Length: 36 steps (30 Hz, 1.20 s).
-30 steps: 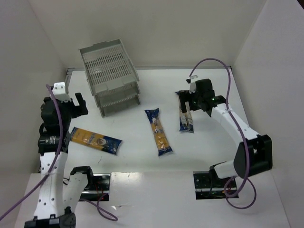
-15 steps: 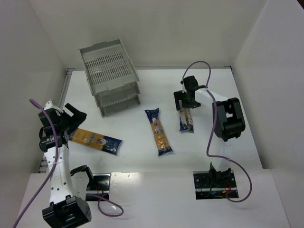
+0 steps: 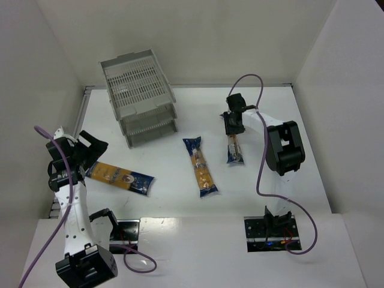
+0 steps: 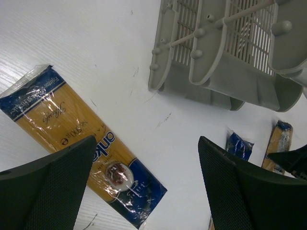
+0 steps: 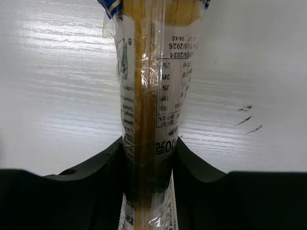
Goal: Place and organize the pasta boxes and bags onto the shelf
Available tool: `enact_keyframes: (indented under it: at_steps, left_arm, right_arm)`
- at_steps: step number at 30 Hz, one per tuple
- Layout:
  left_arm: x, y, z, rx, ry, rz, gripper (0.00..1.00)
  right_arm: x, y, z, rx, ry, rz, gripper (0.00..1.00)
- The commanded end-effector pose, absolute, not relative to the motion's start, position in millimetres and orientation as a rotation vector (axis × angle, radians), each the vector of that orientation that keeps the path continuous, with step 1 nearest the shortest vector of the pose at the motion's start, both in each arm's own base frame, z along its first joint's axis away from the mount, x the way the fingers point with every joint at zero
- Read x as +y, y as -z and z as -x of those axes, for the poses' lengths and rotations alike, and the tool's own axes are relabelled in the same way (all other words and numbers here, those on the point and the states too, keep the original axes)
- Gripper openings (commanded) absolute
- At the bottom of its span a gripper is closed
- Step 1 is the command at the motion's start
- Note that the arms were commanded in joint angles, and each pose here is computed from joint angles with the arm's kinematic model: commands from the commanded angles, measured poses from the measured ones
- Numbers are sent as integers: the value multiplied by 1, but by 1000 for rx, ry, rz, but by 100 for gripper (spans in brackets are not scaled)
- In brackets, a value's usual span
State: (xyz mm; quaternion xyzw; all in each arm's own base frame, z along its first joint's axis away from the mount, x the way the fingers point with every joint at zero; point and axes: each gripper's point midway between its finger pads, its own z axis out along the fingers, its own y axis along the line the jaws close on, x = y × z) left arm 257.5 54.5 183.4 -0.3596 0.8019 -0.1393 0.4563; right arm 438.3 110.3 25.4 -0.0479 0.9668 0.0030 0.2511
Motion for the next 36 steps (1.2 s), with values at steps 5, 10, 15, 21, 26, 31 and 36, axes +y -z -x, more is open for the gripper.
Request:
enact_keyframes:
  at_steps: [5,10,15,21,26,31,36]
  left_arm:
    - [53,-200,-261,1905,369,854,94]
    - [52,-206,-263,1877,375,824,91]
    - [47,-210,-266,1874,380,782,90]
    - [46,-211,-268,1870,377,771,88]
    - [46,-213,-267,1862,376,765,86]
    - [46,-209,-267,1870,377,771,86]
    - [46,-209,-267,1870,377,771,86]
  right_arm:
    - [140,-94,-424,2578,-229,189,0]
    - [151,-165,-427,2448,-323,195,0]
    - [152,-200,-421,2384,-360,174,0]
    - [153,-212,-418,2352,-378,179,0]
    - [161,-249,-419,2255,-437,202,0]
    - [171,-293,-417,2142,-528,212,0]
    - [173,-311,-406,2081,-567,221,0]
